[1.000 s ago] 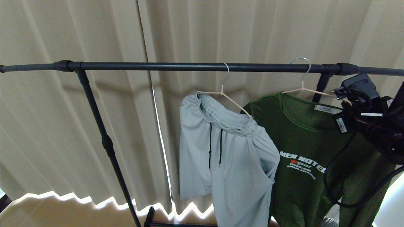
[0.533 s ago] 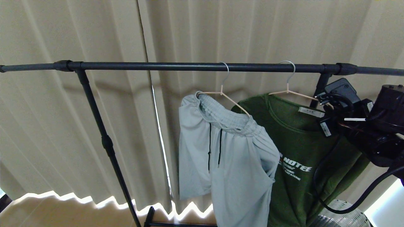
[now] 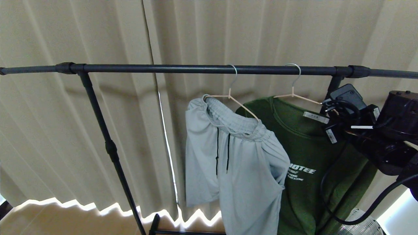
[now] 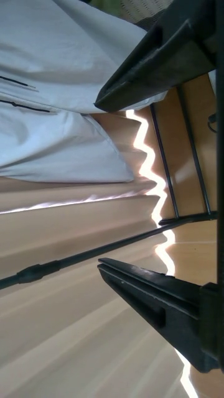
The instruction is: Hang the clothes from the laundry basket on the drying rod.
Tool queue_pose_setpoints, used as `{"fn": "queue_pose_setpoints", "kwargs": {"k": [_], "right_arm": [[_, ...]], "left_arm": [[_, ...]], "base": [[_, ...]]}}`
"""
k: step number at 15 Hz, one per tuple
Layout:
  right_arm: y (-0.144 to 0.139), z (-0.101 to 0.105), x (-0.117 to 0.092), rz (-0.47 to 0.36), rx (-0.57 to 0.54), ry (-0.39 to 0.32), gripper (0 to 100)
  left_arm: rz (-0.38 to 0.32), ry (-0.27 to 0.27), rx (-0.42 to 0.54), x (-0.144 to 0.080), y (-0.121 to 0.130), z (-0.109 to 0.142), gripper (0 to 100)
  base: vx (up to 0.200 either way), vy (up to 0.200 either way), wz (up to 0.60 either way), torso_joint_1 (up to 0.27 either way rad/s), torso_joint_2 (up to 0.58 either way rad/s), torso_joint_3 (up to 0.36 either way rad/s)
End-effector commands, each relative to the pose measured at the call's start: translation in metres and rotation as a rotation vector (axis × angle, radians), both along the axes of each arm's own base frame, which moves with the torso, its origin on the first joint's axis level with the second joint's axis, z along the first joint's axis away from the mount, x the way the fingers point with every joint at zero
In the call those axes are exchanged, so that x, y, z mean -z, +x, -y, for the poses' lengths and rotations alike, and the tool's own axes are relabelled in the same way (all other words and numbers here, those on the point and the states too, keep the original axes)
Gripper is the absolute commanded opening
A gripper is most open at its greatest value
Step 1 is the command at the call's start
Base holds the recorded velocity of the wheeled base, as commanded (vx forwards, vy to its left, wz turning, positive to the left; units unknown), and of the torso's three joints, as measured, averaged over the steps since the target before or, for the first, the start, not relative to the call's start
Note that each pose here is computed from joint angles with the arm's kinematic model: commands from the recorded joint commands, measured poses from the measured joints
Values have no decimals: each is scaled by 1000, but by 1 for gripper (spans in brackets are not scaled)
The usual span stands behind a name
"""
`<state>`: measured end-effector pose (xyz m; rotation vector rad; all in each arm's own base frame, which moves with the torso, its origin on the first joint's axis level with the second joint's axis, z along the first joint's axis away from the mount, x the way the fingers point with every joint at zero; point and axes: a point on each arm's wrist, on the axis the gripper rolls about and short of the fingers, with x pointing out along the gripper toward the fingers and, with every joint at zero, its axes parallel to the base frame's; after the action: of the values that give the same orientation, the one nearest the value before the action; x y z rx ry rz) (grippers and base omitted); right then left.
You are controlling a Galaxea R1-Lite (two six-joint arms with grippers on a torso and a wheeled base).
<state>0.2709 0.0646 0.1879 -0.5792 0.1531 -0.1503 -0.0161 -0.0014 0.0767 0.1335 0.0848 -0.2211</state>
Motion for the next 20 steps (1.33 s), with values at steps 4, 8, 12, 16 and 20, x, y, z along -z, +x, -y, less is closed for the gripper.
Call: {"fn": "queue_pose_setpoints", "kwargs": {"k": [4,8,12,16,20], "right_arm": [[-5,-8,5,-12,-54,33,100],[-12,-15,9,-32,-194,89,100],[-17,-17,11,29,-359,119,100],[-21,-17,10,72,-445,135,100],[-35,-15,-1,258,-566,247,100]], "left_arm": [[-2,-1,0,0,0,0,100],[-3,-4,-1,0,0,0,100],[-3,-5,-1,0,0,0,100],[-3,-5,-1,0,0,0,100],[-2,-5,-1,0,0,0,100]], "base": [[0,0,0,0,0,0],[0,0,0,0,0,0],[0,0,0,0,0,0],[0,0,0,0,0,0],[0,0,0,0,0,0]]}}
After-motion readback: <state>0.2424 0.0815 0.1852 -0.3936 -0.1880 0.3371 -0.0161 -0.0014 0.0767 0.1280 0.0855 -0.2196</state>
